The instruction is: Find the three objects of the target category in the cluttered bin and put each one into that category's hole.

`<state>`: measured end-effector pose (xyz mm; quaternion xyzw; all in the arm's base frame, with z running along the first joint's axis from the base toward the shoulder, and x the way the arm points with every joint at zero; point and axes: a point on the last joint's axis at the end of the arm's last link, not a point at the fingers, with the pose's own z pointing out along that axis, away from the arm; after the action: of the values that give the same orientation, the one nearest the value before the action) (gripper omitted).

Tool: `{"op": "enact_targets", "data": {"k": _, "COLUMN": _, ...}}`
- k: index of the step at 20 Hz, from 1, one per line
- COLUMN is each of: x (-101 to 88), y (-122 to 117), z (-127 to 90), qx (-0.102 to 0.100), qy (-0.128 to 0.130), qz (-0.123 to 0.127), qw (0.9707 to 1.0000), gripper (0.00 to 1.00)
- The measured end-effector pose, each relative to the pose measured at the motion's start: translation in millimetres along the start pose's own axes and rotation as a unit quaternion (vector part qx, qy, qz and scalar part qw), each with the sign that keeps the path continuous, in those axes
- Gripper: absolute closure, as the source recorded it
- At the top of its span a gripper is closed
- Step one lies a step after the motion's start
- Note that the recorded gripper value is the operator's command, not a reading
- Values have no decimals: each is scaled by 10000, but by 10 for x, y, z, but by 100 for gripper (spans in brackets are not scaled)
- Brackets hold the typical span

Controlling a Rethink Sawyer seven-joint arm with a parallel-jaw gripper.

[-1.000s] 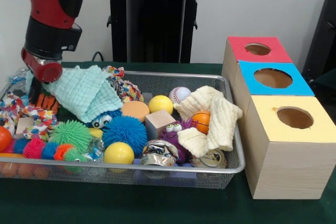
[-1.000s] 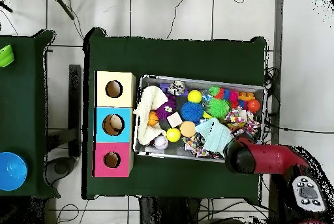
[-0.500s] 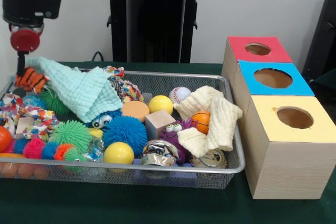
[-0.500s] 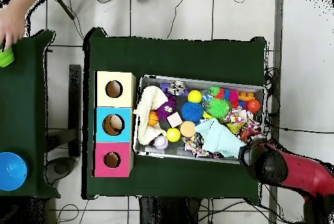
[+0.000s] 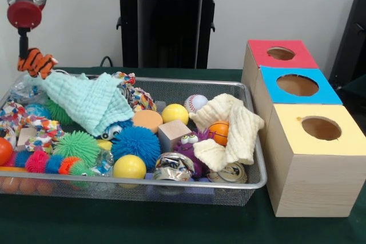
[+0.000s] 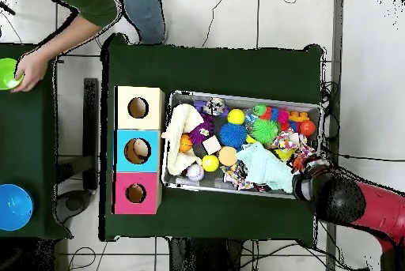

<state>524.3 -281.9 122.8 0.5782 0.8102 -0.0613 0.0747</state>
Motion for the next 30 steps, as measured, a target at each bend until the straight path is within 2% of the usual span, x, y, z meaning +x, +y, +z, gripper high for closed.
{"op": "enact_targets", "data": {"k": 8, "x": 8, "y": 350, "z": -278, "qx": -389, "qy": -42, "qz": -37, "qw": 9992, "gripper": 100}}
{"op": "enact_targets", "data": {"k": 12, "x": 32, "y": 437, "z": -337, "qx": -498, "qy": 20, "qz": -3, "qw": 9988, "gripper": 100}}
{"op": "enact_targets", "data": {"k": 16, "x": 154, "y": 500, "z": -358, "qx": -561, "qy": 160, "qz": -19, "qw": 9983, "gripper": 100}}
{"op": "enact_targets", "data": {"k": 20, "x": 446, "y": 525, "z": -342, "qx": -554, "qy": 450, "qz": -92, "qw": 9974, "gripper": 100}}
{"op": "enact_targets", "data": {"k": 25, "x": 731, "y": 489, "z": -322, "qx": -469, "qy": 656, "qz": -224, "qw": 9965, "gripper": 100}}
{"op": "enact_targets", "data": {"k": 26, "x": 872, "y": 479, "z": -325, "qx": -437, "qy": 759, "qz": -285, "qw": 9957, "gripper": 100}}
{"op": "enact_targets", "data": {"k": 30, "x": 1110, "y": 484, "z": -355, "qx": -423, "qy": 983, "qz": -337, "qw": 9937, "gripper": 100}}
